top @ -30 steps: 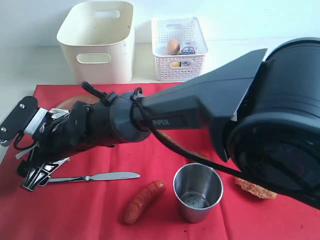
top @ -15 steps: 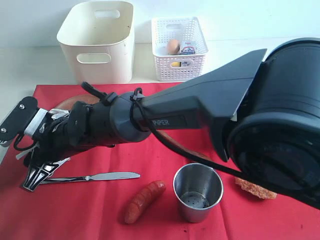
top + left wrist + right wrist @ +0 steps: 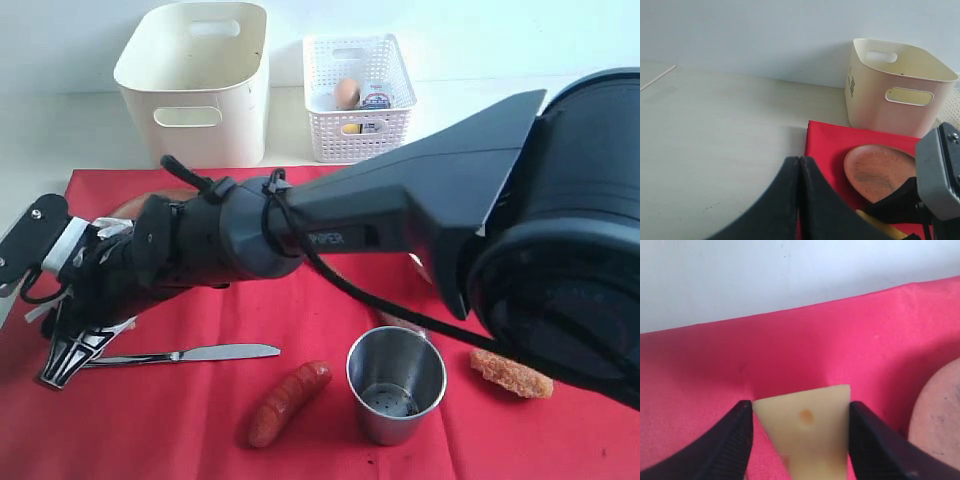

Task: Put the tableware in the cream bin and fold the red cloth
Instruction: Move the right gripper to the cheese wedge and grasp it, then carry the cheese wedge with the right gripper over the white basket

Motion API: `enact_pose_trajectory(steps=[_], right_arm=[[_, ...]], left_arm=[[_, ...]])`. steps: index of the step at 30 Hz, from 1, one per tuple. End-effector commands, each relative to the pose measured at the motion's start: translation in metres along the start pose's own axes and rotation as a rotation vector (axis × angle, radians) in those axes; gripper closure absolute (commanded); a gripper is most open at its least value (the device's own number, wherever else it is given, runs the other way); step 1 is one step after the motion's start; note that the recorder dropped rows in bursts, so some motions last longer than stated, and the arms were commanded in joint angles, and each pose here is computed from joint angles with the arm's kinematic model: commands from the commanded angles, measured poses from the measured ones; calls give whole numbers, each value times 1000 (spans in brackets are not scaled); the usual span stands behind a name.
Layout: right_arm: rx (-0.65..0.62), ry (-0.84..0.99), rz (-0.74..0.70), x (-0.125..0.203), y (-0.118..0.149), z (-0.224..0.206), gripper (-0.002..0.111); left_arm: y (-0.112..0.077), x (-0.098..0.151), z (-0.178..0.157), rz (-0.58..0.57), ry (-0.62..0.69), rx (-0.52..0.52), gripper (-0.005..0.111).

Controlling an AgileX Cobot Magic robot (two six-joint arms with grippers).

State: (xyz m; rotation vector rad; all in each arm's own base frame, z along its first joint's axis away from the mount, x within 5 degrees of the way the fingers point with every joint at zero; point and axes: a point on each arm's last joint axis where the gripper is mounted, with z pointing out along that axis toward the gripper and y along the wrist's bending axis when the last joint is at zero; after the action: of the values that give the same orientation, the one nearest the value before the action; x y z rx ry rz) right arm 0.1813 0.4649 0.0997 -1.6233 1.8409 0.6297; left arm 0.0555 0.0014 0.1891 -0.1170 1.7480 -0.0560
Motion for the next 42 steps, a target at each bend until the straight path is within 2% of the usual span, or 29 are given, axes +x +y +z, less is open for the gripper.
enact_pose_trajectory(steps=[1,16,33,38,42], right_arm=[[-2,-25,-50,-15,1,-13,108],[-25,-4,-48,-26,-4,-36,108],[96,139,-50,-42,-21,-91,108],[129,131,9,-48,-37,-113,108],[176,111,59,-48,-63,-133,108]], left_arm=[[0,-1,0,-7,-10,0,105],[0,-1,0,-7,-10,0,105],[0,-1,0,-7,-10,0,105],[0,-1,0,-7,-10,0,105],[0,-1,0,-7,-10,0,105]])
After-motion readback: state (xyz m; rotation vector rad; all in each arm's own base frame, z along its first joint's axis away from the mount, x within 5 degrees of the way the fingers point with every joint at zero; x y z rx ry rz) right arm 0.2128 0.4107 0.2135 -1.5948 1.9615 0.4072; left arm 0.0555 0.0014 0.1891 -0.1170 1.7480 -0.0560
